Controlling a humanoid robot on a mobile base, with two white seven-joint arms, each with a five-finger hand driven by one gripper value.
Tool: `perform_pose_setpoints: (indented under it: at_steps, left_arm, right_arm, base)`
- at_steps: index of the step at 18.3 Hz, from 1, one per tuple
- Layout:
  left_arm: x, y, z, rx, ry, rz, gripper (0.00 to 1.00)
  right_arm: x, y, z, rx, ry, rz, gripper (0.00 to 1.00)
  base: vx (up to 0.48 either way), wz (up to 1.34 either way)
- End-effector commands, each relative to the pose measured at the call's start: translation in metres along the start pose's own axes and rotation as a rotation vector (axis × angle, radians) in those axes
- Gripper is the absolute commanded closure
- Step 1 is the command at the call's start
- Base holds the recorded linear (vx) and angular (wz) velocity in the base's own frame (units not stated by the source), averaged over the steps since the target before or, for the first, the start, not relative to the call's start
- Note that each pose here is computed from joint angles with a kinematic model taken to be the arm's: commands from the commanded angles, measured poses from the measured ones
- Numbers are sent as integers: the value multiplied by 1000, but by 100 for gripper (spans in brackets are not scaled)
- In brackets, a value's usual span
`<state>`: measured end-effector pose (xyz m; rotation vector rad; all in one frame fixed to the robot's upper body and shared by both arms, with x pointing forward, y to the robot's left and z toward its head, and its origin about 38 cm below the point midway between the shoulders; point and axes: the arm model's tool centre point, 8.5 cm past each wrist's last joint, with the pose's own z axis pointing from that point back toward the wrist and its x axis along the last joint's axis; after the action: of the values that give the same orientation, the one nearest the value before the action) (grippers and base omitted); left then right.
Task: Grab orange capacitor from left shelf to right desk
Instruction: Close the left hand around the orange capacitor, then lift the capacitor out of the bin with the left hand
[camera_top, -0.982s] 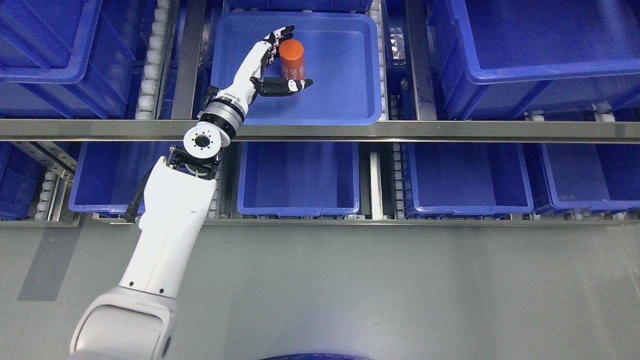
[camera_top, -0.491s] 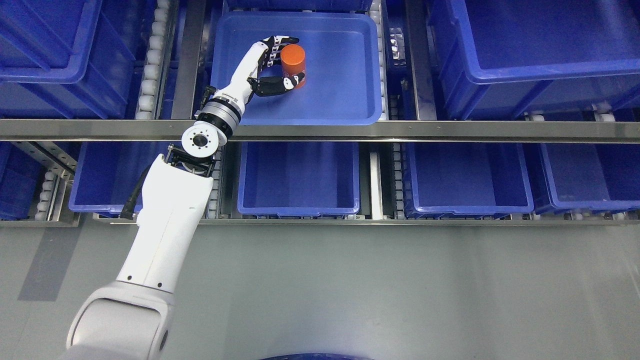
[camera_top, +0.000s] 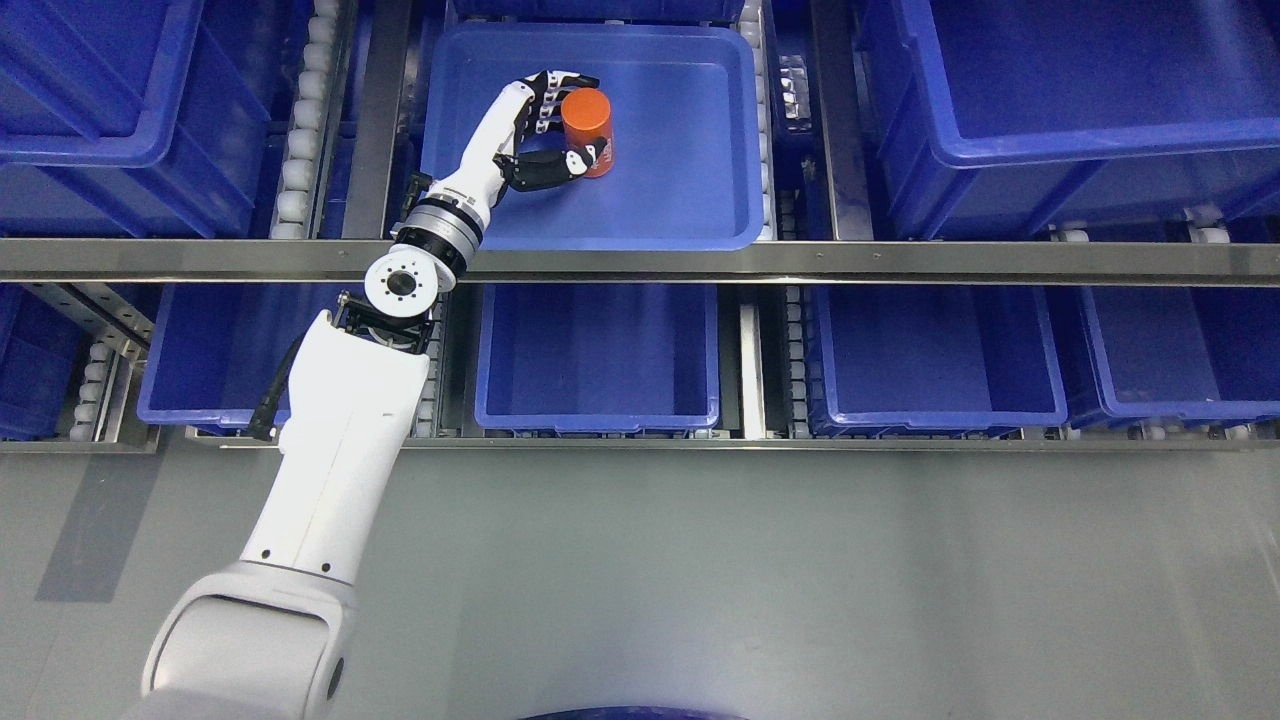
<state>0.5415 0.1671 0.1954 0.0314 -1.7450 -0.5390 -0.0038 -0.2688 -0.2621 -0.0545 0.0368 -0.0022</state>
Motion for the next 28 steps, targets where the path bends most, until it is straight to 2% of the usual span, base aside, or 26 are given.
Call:
perform_pose_setpoints:
  at_steps: [1,6,12,16,20,28]
  left_arm:
    - [-7,18,5,46,-11,18,100]
    - [5,30,5,70,-76,19,100]
    - [78,71,20,171,-298,11,100]
    - [97,96,61,220,-433,-13,100]
    - [73,97,112,298,-580,-48,99]
    - [41,55,180,293,-744,-50,99]
  right_arm:
    - [3,-11,0,-18,-20,-10,0]
    - [3,-11,0,-18,-20,-10,0]
    - [3,-11,0,-18,-20,-10,0]
    - [3,-11,0,-18,-20,-10,0]
    - [3,-11,0,-18,-20,-10,0]
    - [3,-11,0,-18,-20,-10,0]
  base:
    - [0,0]
    - [0,0]
    - [0,0]
    - [0,0]
    - [0,0]
    - [-4,-1]
